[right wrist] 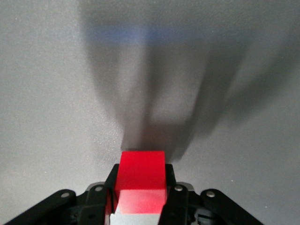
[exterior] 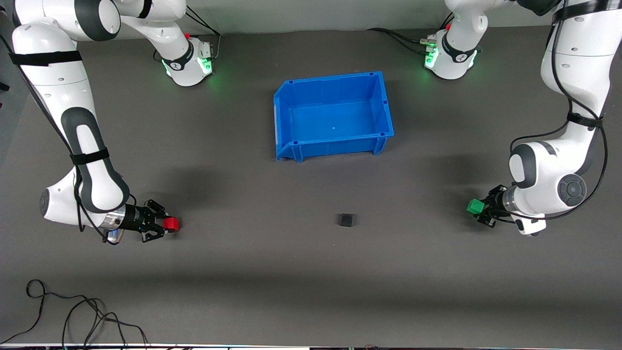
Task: Attach green and red cubes to black cube
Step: 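Close the right gripper on the red cube while the left gripper grasps green, then carry the red cube and green cube toward the black cube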
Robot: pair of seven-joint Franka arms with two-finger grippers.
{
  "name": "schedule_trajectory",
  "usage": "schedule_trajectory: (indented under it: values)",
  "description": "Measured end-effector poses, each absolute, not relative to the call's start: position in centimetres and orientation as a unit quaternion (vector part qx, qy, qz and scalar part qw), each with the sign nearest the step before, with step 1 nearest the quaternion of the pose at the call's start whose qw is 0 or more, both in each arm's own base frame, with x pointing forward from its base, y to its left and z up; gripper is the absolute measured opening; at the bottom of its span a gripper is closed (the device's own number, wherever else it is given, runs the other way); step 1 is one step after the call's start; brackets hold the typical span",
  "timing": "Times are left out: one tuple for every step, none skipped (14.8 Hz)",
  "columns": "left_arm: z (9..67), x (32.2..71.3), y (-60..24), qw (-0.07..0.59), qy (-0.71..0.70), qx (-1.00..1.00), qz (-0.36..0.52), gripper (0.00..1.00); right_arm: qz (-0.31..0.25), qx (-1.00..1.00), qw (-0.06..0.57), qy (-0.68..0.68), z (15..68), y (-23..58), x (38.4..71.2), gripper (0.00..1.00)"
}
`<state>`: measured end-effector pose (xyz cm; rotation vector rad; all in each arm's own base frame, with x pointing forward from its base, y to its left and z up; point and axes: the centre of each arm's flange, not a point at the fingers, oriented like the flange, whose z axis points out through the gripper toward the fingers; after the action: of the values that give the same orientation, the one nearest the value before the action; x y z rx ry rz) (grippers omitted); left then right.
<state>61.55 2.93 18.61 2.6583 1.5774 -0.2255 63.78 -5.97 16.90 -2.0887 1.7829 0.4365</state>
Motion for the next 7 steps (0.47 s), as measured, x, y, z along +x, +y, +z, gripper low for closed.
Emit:
schedule_trajectory:
  values:
    - [18.7, 61.7, 3.0, 0.022, 0.51, 0.857, -0.071, 0.37, 0.155, -0.739, 0.179, 0.631, 16.9, -6.0, 63.8, 0.4]
    - [19.0, 61.9, 3.2, 0.023, 0.511, 0.857, -0.068, 0.37, 0.155, -0.739, 0.179, 0.63, 16.9, -5.9, 63.8, 0.4]
    - [19.3, 62.2, 3.2, 0.024, 0.512, 0.856, -0.067, 0.37, 0.157, -0.739, 0.179, 0.63, 16.9, -5.9, 63.7, 0.4]
    - [19.9, 62.5, 3.2, 0.024, 0.514, 0.855, -0.07, 0.37, 0.159, -0.739, 0.179, 0.629, 16.8, -5.8, 63.7, 0.4]
    - [20.6, 63.0, 3.2, 0.023, 0.519, 0.851, -0.074, 0.37, 0.161, -0.74, 0.179, 0.628, 16.8, -5.8, 63.7, 0.4]
    - [21.5, 63.6, 3.0, 0.022, 0.529, 0.844, -0.078, 0.37, 0.162, -0.741, 0.179, 0.627, 16.8, -5.8, 63.6, 0.4]
    - [22.5, 64.2, 2.6, 0.022, 0.543, 0.836, -0.08, 0.37, 0.162, -0.742, 0.179, 0.626, 16.8, -5.8, 63.6, 0.4]
